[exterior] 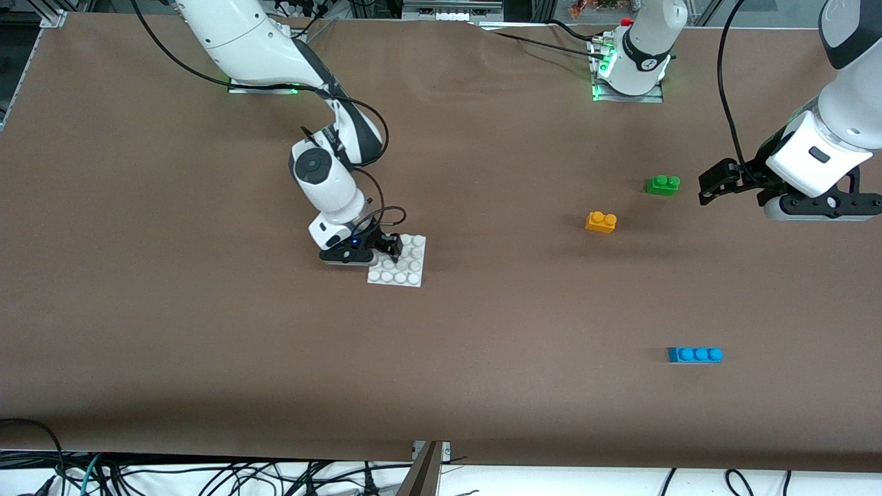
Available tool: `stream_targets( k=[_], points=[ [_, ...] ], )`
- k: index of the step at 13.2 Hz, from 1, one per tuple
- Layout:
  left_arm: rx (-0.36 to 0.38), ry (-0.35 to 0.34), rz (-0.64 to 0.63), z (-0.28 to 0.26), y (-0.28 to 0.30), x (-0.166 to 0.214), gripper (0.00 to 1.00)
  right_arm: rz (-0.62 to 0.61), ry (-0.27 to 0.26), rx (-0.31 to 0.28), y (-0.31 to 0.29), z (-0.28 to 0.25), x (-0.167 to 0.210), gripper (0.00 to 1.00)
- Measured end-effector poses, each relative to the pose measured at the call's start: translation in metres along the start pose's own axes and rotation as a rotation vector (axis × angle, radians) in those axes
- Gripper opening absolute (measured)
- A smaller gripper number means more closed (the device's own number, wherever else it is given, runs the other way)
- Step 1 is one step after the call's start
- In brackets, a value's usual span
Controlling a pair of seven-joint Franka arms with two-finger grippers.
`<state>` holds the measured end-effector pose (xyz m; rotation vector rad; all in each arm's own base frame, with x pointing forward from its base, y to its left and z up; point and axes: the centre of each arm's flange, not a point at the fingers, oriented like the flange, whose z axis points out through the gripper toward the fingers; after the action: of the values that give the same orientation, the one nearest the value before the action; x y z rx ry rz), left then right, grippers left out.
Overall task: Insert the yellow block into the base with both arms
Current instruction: 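Slide the white base plate with the right gripper toward the table's middle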
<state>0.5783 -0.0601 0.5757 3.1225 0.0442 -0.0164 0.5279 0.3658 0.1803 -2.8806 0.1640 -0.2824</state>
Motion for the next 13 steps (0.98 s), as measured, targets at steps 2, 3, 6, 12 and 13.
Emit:
stream_targets(
  k=[2,3,6,12,13],
  points=[
    [0.0,0.0,0.0,0.0,0.0,0.0,1.0,-0.001,0.003,0.01,-0.021,0.004,-0.01,0.7],
    [0.0,-0.001,0.001,0.0,0.0,0.0,1.0,-0.003,0.008,0.011,-0.03,0.006,-0.014,0.7],
    [0.0,0.0,0.001,0.0,0.0,0.0,1.0,-0.013,0.037,-0.002,-0.053,0.016,-0.023,0.7],
    [0.0,-0.004,0.001,0.002,0.0,0.001,1.0,-0.048,0.058,0.015,-0.098,0.023,-0.054,0.7],
    [-0.001,-0.001,0.001,0.001,0.001,0.002,1.0,-0.062,0.055,0.019,-0.105,0.024,-0.061,0.7]
  ],
)
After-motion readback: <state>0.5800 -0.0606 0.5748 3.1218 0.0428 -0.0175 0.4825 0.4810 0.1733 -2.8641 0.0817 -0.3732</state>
